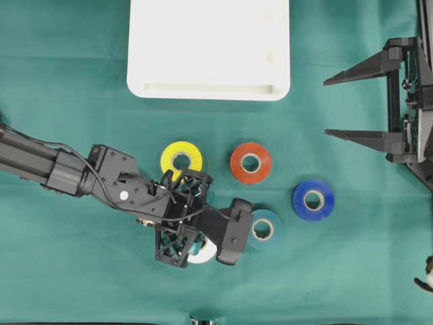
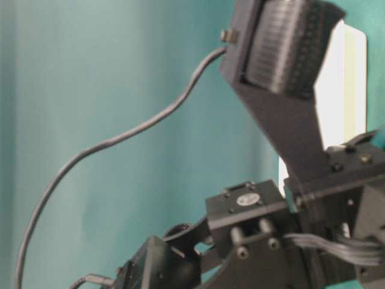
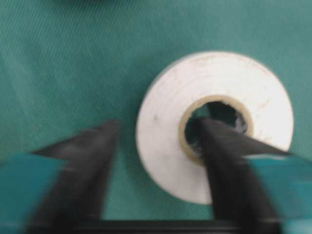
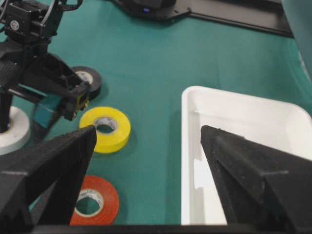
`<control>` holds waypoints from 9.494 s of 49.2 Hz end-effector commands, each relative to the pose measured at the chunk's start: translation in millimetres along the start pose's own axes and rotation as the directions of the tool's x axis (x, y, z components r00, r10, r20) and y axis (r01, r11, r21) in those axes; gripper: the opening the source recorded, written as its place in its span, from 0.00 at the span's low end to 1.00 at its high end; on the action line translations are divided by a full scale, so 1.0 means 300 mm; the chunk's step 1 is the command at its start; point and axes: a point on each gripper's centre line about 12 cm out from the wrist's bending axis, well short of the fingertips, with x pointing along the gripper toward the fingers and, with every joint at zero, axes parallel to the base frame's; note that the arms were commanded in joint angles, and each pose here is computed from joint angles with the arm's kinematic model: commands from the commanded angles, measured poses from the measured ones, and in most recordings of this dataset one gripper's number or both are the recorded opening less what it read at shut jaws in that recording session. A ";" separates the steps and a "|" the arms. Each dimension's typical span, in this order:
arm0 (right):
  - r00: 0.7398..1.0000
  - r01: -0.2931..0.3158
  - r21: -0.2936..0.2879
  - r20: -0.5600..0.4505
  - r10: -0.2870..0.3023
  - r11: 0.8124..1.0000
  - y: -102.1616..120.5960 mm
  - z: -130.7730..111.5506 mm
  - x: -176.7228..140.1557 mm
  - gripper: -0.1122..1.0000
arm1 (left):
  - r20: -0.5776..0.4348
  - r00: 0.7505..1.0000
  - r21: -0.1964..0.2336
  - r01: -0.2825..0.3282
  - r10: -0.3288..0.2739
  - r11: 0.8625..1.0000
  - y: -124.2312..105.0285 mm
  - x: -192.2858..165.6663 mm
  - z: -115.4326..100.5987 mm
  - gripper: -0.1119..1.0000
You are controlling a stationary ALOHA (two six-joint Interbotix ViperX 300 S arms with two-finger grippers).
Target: Pick up the tape from a random location and place it into the white case.
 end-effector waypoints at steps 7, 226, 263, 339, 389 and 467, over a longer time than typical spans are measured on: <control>1.000 -0.001 -0.002 0.020 0.001 1.000 0.000 0.026 0.002 0.92 | 0.008 1.000 0.007 -0.001 0.001 1.000 -0.002 -0.029 0.019 0.32; 1.000 -0.001 0.007 -0.011 0.001 1.000 0.000 0.024 -0.002 0.92 | 0.155 0.972 -0.269 -0.128 0.174 0.955 0.436 -0.822 0.160 0.32; 1.000 -0.001 0.007 -0.028 0.001 1.000 0.000 0.017 -0.002 0.92 | 0.176 0.926 -0.390 -0.246 0.334 0.887 0.778 -0.863 0.058 0.32; 0.999 -0.001 0.003 -0.034 0.001 1.000 0.000 0.012 0.001 0.92 | 0.079 0.930 -0.439 -0.290 0.358 0.850 0.966 -0.390 -0.197 0.32; 0.999 -0.002 0.000 -0.051 0.002 1.000 0.001 0.004 0.007 0.92 | 0.062 0.933 -0.420 -0.299 0.355 0.857 1.011 -0.302 -0.232 0.63; 1.000 -0.001 0.003 -0.031 0.001 1.000 0.000 0.028 0.003 0.91 | 0.237 0.860 -0.421 -0.329 0.453 0.845 0.867 -0.930 -0.124 0.99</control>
